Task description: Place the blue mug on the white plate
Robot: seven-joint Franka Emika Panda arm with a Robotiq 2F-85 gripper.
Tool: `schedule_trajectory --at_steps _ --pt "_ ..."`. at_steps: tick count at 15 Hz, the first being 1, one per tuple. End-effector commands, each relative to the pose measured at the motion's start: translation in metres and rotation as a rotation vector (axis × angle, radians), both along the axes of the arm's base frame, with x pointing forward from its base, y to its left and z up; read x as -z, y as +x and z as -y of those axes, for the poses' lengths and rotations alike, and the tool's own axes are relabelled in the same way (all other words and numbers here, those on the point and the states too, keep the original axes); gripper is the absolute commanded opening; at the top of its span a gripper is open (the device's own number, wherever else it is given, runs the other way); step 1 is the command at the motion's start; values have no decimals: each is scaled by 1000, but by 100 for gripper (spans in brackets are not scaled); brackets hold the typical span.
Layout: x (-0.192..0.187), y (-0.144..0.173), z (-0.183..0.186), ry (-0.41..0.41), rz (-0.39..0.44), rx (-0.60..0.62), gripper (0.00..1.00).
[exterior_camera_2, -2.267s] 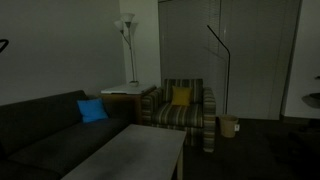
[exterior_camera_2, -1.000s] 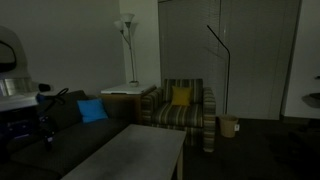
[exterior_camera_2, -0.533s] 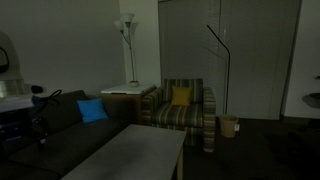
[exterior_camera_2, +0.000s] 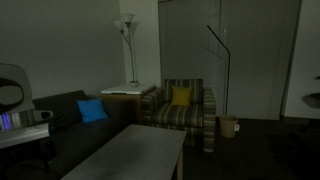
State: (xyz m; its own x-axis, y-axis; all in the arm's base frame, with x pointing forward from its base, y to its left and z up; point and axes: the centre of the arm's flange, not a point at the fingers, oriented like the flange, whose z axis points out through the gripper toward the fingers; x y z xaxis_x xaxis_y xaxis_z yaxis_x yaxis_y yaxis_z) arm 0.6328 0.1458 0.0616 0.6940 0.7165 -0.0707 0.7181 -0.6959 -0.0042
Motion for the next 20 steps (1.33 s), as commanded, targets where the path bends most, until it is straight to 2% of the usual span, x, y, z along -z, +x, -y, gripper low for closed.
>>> schedule_trajectory --at_steps 1,3,4,8,12,20 --pt "40 31 1 71 10 57 100" --pt "50 37 3 77 -34 47 100" --pt "38 16 3 46 -9 55 100" --pt "48 19 0 44 -23 69 100" --pt "57 6 -13 38 -42 205 100" --pt "118 11 -1 68 -76 279 100"
